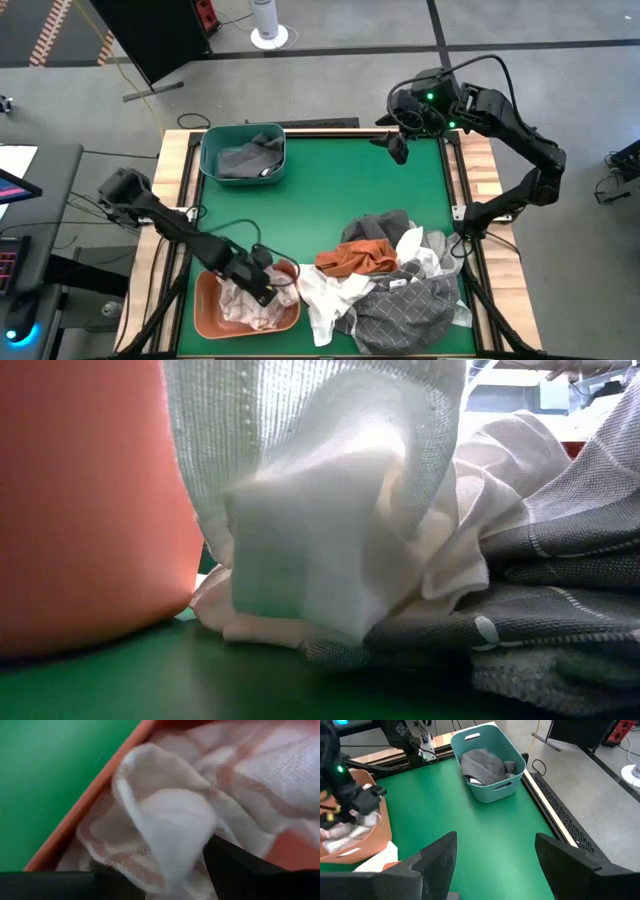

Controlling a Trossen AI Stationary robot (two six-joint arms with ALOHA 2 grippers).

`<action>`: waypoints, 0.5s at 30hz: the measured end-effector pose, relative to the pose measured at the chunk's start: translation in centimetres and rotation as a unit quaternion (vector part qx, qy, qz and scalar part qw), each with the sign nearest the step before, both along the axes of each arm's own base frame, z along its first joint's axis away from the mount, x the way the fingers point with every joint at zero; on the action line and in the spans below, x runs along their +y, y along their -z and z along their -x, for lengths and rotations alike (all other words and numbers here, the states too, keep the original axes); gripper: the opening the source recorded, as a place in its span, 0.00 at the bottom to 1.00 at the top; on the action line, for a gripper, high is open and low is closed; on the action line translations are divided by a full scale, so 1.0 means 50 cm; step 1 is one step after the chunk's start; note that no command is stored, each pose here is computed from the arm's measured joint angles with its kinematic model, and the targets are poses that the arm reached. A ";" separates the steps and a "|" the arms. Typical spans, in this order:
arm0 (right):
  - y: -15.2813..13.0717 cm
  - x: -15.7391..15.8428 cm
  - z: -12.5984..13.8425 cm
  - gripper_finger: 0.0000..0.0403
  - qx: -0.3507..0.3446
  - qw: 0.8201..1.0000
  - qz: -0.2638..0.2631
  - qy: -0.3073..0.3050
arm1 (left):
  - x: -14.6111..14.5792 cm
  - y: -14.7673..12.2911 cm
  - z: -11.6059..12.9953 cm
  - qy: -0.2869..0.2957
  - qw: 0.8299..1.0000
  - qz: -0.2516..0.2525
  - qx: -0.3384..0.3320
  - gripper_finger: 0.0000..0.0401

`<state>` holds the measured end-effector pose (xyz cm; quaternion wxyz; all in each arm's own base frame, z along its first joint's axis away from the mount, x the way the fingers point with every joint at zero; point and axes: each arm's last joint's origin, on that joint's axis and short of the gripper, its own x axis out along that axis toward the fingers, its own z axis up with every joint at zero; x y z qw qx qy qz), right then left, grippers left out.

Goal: Sort microfiber towel by color & place in baskets
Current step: Put the white and orange microfiber towel into the orange bin

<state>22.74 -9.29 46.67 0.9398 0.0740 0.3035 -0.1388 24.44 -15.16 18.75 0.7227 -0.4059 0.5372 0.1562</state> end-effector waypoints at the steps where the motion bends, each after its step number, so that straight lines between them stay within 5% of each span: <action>1: 0.000 0.000 0.000 0.73 0.001 1.000 -0.001 0.000 | -0.005 0.016 -0.003 0.007 1.000 0.002 0.019 0.40; 7: 0.002 0.001 0.002 0.73 0.010 1.000 0.007 -0.008 | -0.006 0.024 -0.014 0.036 0.999 0.003 0.034 0.37; 15: 0.002 0.001 0.001 0.73 0.012 1.000 0.018 -0.016 | 0.036 -0.116 0.012 0.056 0.997 0.003 -0.044 0.34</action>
